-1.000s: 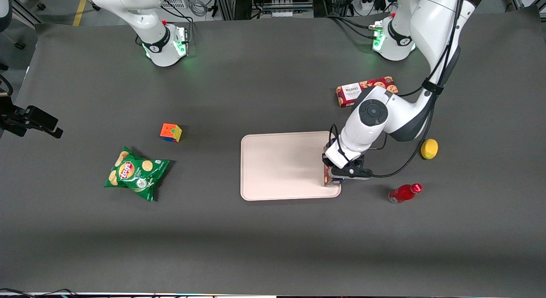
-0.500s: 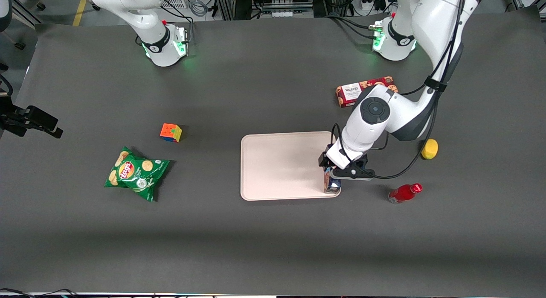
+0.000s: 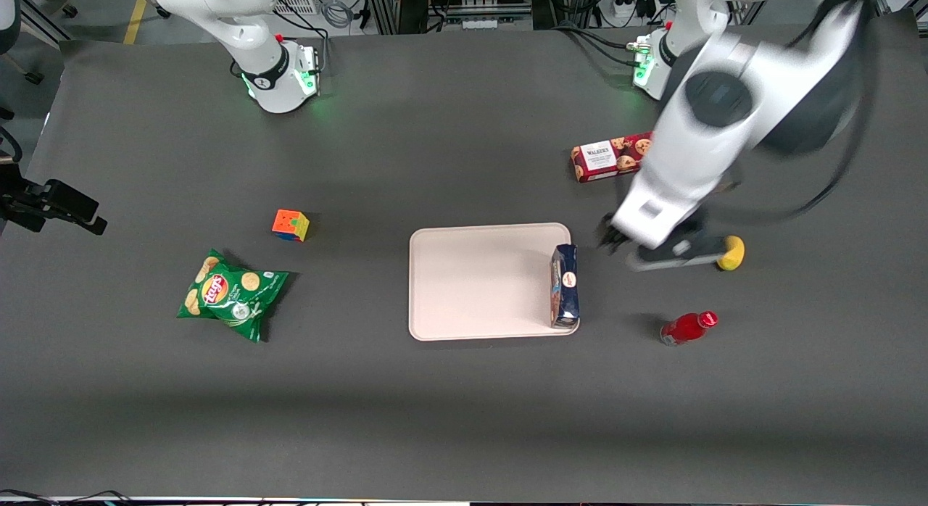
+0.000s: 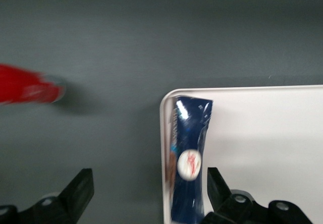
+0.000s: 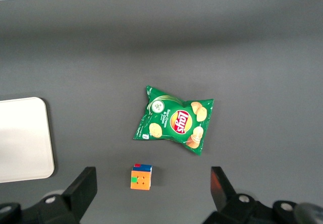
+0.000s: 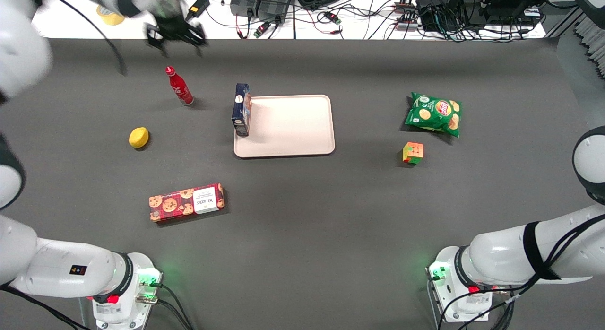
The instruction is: Place cookie box on tray
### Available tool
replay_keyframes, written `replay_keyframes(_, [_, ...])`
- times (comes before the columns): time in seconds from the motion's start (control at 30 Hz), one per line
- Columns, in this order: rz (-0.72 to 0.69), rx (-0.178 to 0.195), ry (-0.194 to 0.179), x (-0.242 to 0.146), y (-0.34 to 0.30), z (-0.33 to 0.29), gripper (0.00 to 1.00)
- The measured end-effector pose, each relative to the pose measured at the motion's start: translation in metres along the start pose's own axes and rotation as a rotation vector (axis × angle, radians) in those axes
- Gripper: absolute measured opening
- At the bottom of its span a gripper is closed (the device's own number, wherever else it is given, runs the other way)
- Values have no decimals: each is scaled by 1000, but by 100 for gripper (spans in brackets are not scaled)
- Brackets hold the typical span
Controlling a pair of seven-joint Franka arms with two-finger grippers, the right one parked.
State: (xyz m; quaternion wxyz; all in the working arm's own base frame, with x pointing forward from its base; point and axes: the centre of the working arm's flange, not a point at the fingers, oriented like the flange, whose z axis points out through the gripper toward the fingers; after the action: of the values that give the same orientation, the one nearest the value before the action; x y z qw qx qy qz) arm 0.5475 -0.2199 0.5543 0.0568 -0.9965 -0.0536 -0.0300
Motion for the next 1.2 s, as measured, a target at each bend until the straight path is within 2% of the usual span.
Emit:
replay_keyframes(0.1, [46, 39, -51, -6, -46, -53, 100])
replay_keyframes(0.2, [114, 58, -117, -13, -97, -96, 100])
replay_keyframes(0.3, [184, 52, -161, -20, -147, -126, 100])
replay_keyframes(0.4, [263, 31, -181, -26, -195, -142, 100])
replay_keyframes(0.53, [328, -3, -190, -30, -251, -143, 100])
replay_keyframes(0.63, [350, -18, -182, -28, -269, -127, 100])
replay_keyframes(0.73, [365, -21, -170, -23, -268, -102, 100])
replay_keyframes(0.9, [389, -46, -175, -21, -254, -69, 100])
replay_keyframes(1.03, [399, -58, -172, -20, -246, -63, 100])
replay_keyframes(1.2, [406, -68, -151, -21, -241, -68, 100])
